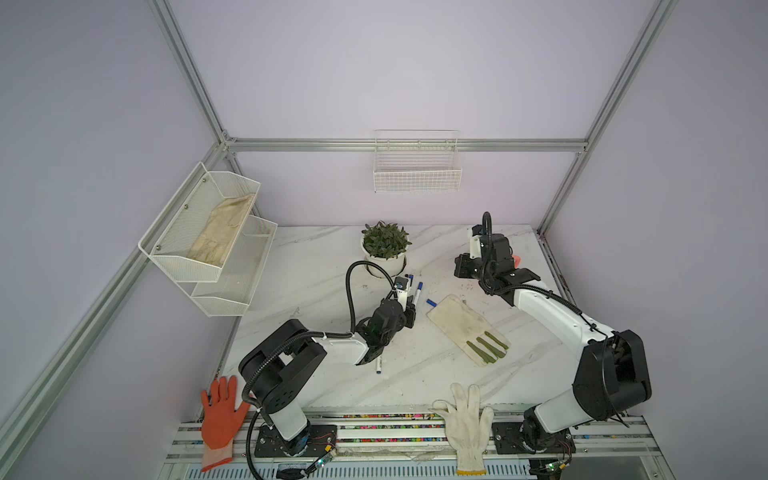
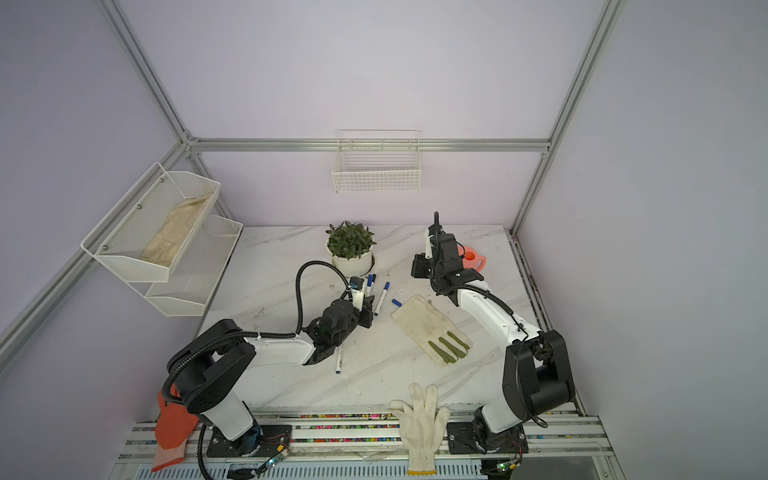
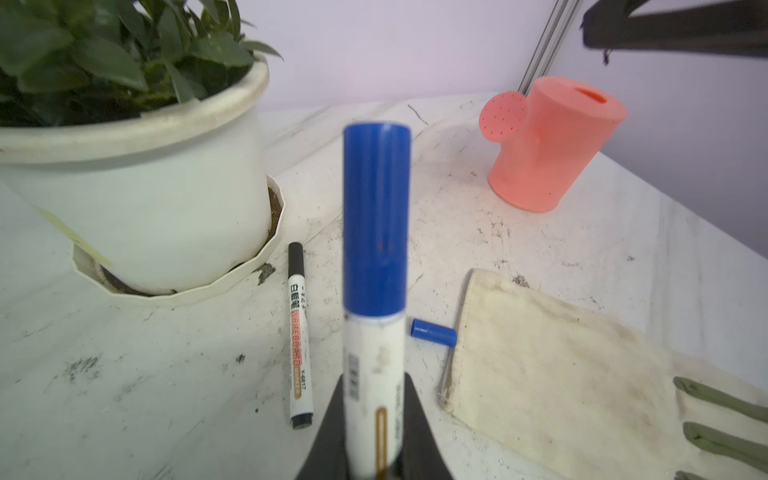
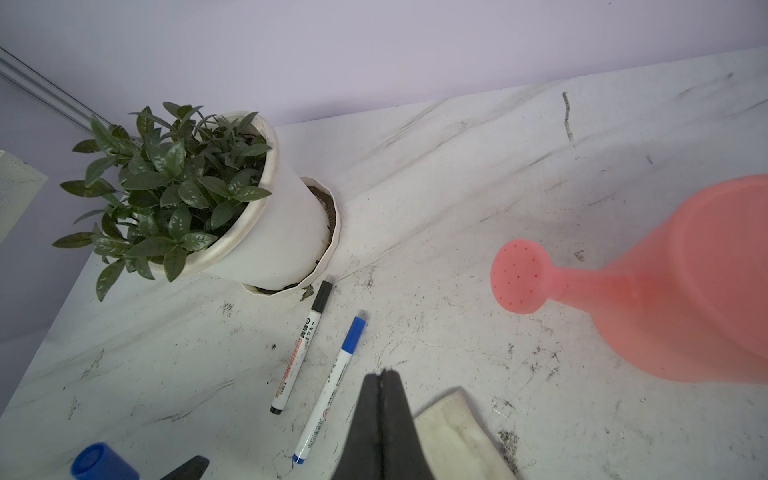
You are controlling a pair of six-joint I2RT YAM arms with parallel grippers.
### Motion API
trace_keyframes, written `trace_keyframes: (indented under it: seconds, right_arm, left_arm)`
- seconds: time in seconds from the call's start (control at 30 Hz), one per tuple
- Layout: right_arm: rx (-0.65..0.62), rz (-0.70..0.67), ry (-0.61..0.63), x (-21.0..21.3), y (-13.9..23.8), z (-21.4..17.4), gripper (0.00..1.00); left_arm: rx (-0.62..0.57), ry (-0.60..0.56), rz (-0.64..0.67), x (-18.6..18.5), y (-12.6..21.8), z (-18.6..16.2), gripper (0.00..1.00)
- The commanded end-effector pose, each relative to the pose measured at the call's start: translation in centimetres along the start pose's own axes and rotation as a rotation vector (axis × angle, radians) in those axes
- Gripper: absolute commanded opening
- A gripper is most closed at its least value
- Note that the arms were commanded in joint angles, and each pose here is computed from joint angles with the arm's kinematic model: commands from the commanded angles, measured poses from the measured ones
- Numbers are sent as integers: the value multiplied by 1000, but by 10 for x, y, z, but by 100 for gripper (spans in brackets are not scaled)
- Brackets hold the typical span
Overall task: Insert the pens into the pen caps
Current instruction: 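Lower the capped white marker beside the other markers with the left gripper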
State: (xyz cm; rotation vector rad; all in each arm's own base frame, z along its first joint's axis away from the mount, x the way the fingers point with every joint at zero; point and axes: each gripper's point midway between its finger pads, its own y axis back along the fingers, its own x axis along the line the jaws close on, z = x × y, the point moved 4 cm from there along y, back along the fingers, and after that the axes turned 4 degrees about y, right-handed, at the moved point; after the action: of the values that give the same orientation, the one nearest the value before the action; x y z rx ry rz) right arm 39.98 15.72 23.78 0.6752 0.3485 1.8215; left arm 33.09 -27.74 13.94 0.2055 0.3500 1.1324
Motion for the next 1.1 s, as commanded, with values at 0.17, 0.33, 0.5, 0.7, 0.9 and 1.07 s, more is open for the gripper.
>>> trace_keyframes:
  seconds: [0.17, 0.33, 0.5, 0.7, 0.9, 1.07]
  right_arm:
    - [-59, 16, -16, 3, 14, 13, 0]
    - [-57, 1, -16, 0, 16, 8, 0]
    - [-43, 29, -23, 4, 11, 7, 0]
    - [-26, 33, -29, 4, 7, 4, 0]
    - [-11, 35, -39, 4, 3, 2, 0]
    - [5, 46, -43, 5, -1, -1, 0]
  left_arm:
    - [-20, 46, 25, -6, -10, 21, 0]
    - [31, 79, 34, -5, -18, 11, 0]
    - [59, 78, 68, -2, -28, 8, 0]
    - [79, 90, 109, 9, -44, 10, 0]
    - [123, 30, 125, 17, -62, 13, 0]
    - [155, 0, 120, 15, -72, 14, 0]
